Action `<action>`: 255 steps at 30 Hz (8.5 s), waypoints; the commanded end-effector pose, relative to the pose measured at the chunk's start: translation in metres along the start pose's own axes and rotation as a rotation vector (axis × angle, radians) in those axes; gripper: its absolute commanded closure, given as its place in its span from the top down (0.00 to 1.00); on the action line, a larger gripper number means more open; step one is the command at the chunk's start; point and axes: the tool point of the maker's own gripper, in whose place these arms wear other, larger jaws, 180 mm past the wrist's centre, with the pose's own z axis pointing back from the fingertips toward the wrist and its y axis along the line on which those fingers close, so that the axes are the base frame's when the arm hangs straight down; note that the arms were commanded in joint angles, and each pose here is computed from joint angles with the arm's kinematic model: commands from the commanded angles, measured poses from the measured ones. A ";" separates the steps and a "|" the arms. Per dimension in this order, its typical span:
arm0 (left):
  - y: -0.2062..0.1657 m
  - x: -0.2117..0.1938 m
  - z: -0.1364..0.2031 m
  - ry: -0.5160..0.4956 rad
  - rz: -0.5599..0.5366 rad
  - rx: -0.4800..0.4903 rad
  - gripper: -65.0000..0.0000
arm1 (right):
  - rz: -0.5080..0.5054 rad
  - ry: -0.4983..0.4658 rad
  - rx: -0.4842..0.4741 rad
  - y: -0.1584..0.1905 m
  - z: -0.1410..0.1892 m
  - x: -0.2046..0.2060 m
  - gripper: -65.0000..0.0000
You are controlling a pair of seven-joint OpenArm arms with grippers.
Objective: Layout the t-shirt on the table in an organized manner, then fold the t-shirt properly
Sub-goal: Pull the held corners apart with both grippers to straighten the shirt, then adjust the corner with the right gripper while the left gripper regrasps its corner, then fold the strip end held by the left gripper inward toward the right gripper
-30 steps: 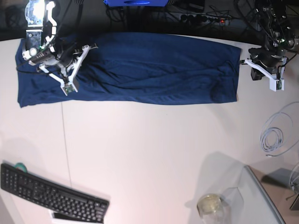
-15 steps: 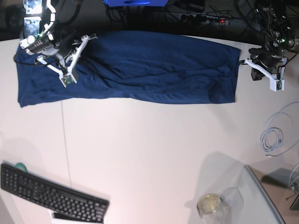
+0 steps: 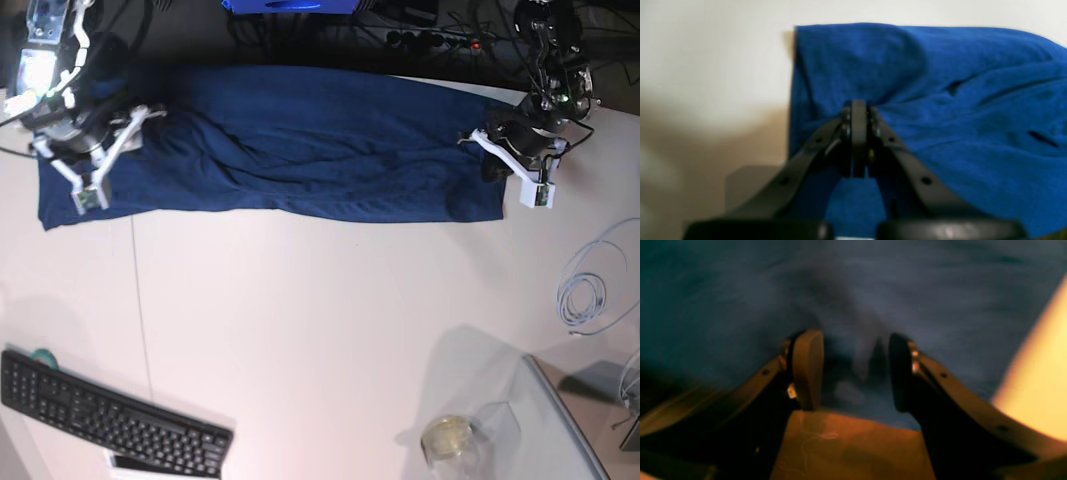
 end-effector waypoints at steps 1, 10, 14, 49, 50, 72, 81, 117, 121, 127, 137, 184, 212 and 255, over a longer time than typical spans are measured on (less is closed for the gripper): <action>-0.005 0.015 -0.001 -0.045 -0.011 -0.013 0.00 | -0.034 -0.055 -0.019 -0.015 -0.005 0.017 0.46; 0.000 -0.016 -0.026 0.036 0.063 -0.022 0.00 | -0.144 -0.054 -0.004 -0.080 -0.083 0.049 0.02; 0.011 -0.034 -0.031 0.035 0.089 -0.009 0.00 | -0.168 -0.039 -0.002 -0.091 -0.094 0.050 0.03; 0.009 -0.003 -0.017 -0.039 0.081 0.010 0.00 | 0.349 -0.087 0.155 0.049 -0.005 0.018 0.62; 0.011 -0.007 -0.018 -0.027 0.086 0.012 0.00 | 0.351 -0.086 0.158 0.050 -0.007 0.019 0.62; 0.028 -0.035 -0.023 0.049 0.117 0.034 0.00 | 0.257 -0.062 0.125 0.019 -0.032 0.016 0.00; 0.028 -0.034 -0.022 0.048 0.116 0.034 0.00 | 0.252 -0.068 0.118 0.015 -0.034 0.020 0.00; 0.021 0.012 -0.003 -0.073 0.037 0.035 0.00 | 0.294 -0.128 0.016 0.037 -0.015 0.076 0.21; 0.021 0.017 0.000 -0.086 0.025 0.038 0.00 | 0.287 -0.022 0.093 0.055 -0.049 0.052 0.00; 0.021 0.017 0.004 -0.090 0.018 0.039 0.00 | 0.285 -0.016 0.096 0.056 -0.048 0.046 0.04; 0.069 0.057 0.048 -0.289 0.204 0.058 0.01 | 0.306 -0.222 0.033 0.055 0.007 0.075 0.05; 0.056 -0.017 -0.037 -0.037 0.296 -0.118 0.00 | 0.243 -0.177 -0.033 0.022 0.009 0.058 0.04; -0.093 0.037 0.015 -0.168 -0.048 -0.281 0.00 | 0.243 -0.174 -0.033 0.022 0.008 0.057 0.04; -0.251 0.006 -0.011 0.019 -0.110 -0.576 0.00 | 0.243 -0.167 -0.034 0.022 0.008 0.056 0.04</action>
